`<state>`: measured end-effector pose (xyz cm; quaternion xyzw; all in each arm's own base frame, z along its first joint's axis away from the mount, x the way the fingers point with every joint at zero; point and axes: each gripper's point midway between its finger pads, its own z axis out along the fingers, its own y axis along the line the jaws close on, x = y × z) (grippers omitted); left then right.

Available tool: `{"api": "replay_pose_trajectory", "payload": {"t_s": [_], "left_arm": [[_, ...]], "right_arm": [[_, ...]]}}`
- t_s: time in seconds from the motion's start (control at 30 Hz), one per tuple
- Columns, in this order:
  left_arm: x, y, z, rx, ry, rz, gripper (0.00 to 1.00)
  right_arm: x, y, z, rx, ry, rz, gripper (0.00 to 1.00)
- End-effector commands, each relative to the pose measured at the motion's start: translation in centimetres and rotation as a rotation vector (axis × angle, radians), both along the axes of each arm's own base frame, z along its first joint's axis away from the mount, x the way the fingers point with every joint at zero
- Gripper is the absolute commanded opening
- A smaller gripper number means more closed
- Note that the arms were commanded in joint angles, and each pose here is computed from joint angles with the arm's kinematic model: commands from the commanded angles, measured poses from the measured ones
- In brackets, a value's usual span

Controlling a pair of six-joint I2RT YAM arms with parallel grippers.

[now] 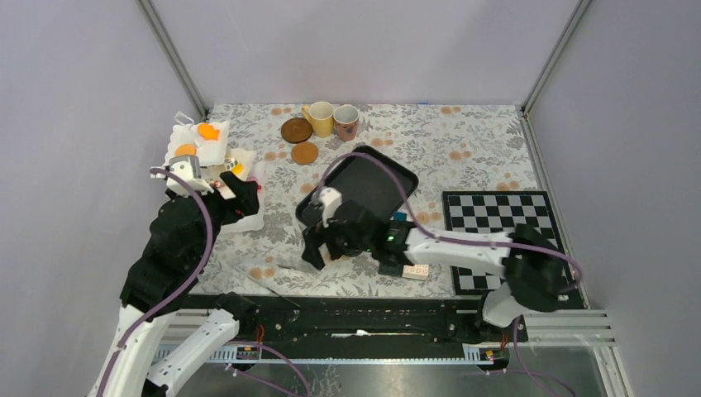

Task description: Serve the afternoon tea

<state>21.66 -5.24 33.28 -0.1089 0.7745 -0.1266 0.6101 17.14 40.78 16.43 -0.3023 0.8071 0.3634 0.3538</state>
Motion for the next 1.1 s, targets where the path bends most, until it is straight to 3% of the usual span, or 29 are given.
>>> {"api": "replay_pose_trajectory", "payload": {"t_s": [0.0, 0.27, 0.53, 0.63, 0.9, 1.07], "left_arm": [[-1.2, 2.5, 1.0, 0.061, -0.021, 0.077, 0.95], [-2.6, 3.4, 0.4, 0.058, -0.033, 0.090, 0.96], [-2.4, 3.4, -1.0, 0.059, -0.010, 0.098, 0.97], [-2.2, 3.1, -1.4, 0.059, 0.001, 0.092, 0.97], [-1.7, 2.5, -1.9, 0.055, 0.022, 0.080, 0.96], [-1.3, 2.3, -2.1, 0.065, 0.039, 0.075, 0.96]], "right_arm": [[-0.8, 6.4, 0.2, 0.044, -0.096, 0.110, 0.92], [-4.1, 10.3, -5.4, -0.067, -0.164, 0.297, 0.86], [-1.7, 8.9, -10.1, -0.319, -0.334, 0.248, 0.85], [-0.6, 8.3, -11.1, -0.386, -0.387, 0.230, 0.80], [0.3, 8.2, -11.6, -0.403, -0.458, 0.221, 0.41], [0.0, 8.1, -12.3, -0.398, -0.476, 0.258, 0.32]]}}
